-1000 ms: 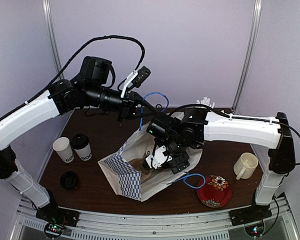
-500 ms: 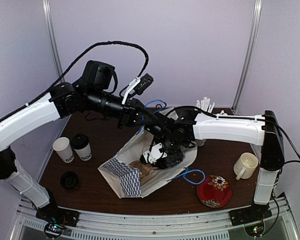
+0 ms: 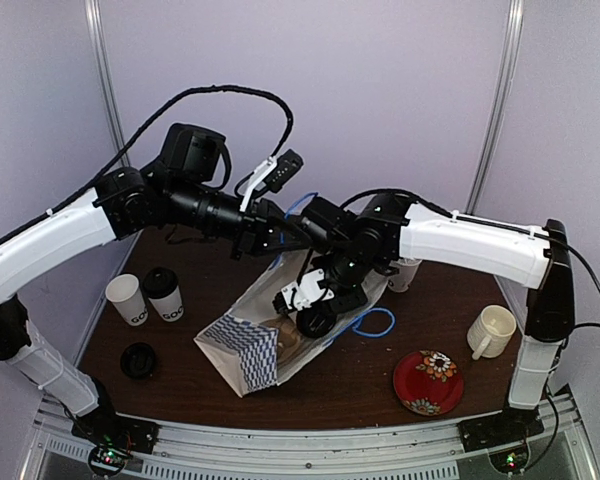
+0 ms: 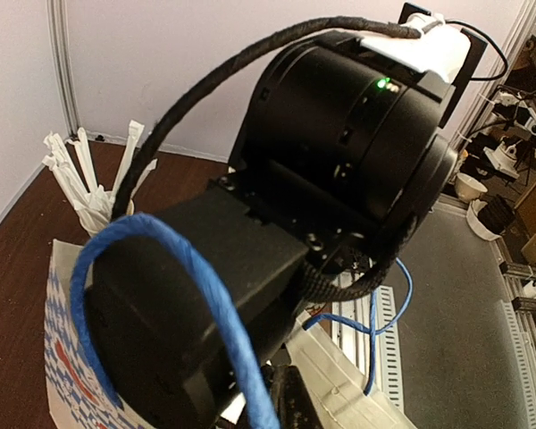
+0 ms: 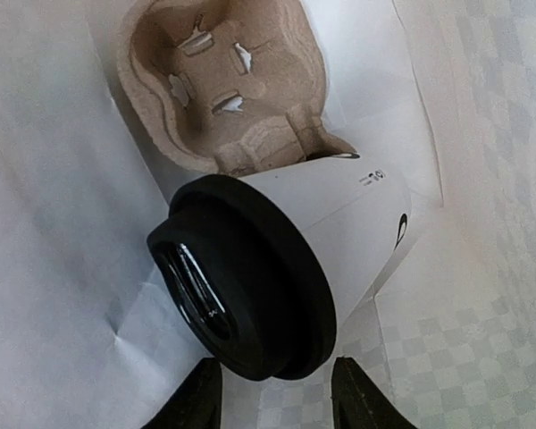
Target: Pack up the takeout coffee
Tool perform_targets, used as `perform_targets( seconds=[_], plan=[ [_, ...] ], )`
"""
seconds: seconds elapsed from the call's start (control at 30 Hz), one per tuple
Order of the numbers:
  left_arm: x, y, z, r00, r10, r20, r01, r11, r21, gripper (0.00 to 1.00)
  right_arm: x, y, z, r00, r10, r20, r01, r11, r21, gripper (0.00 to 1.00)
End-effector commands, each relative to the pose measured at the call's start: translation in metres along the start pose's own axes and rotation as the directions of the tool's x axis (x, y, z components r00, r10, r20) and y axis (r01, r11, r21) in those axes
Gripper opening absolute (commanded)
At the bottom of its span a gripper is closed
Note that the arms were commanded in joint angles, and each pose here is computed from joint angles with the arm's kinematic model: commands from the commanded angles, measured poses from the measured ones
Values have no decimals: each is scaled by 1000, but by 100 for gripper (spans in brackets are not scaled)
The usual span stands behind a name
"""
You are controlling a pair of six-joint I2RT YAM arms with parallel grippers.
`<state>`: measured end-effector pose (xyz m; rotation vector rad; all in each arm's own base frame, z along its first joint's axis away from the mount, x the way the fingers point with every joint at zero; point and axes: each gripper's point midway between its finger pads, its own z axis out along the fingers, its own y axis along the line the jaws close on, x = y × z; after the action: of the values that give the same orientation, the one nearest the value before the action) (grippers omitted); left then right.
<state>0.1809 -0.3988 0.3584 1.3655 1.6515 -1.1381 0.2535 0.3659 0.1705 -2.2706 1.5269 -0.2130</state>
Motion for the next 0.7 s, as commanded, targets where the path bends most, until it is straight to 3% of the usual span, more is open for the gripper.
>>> perform_targets(
  seconds=[0.0,0.07,0.17,0.23,0.5,0.67],
  plan=[
    [-6,-3,-9,999,46,25,-45,999,-22,0,-2,3,-35,998,31,53,-31,999,-8,43],
    [-5,-3,-9,999,46,24,-46,999,-22,0,-3,3,-34,998,40,54,-39,999,-5,45],
    [-5,-3,-9,999,45,24,-45,999,-18,0,-1,1,-24,998,47,39,-47,999,15,62],
    [-5,-4,-8,999,45,25,-45,999,-15,0,0,-1,-15,999,40,29,-41,999,33,67],
    [-3,-3,-8,999,42,17,-41,999,-14,0,3,-17,16,1000,15,-14,-14,997,78,71],
    [-5,-4,-9,999,46,20,-46,999,-13,0,1,-20,12,1000,7,1,-7,996,86,71]
  ],
)
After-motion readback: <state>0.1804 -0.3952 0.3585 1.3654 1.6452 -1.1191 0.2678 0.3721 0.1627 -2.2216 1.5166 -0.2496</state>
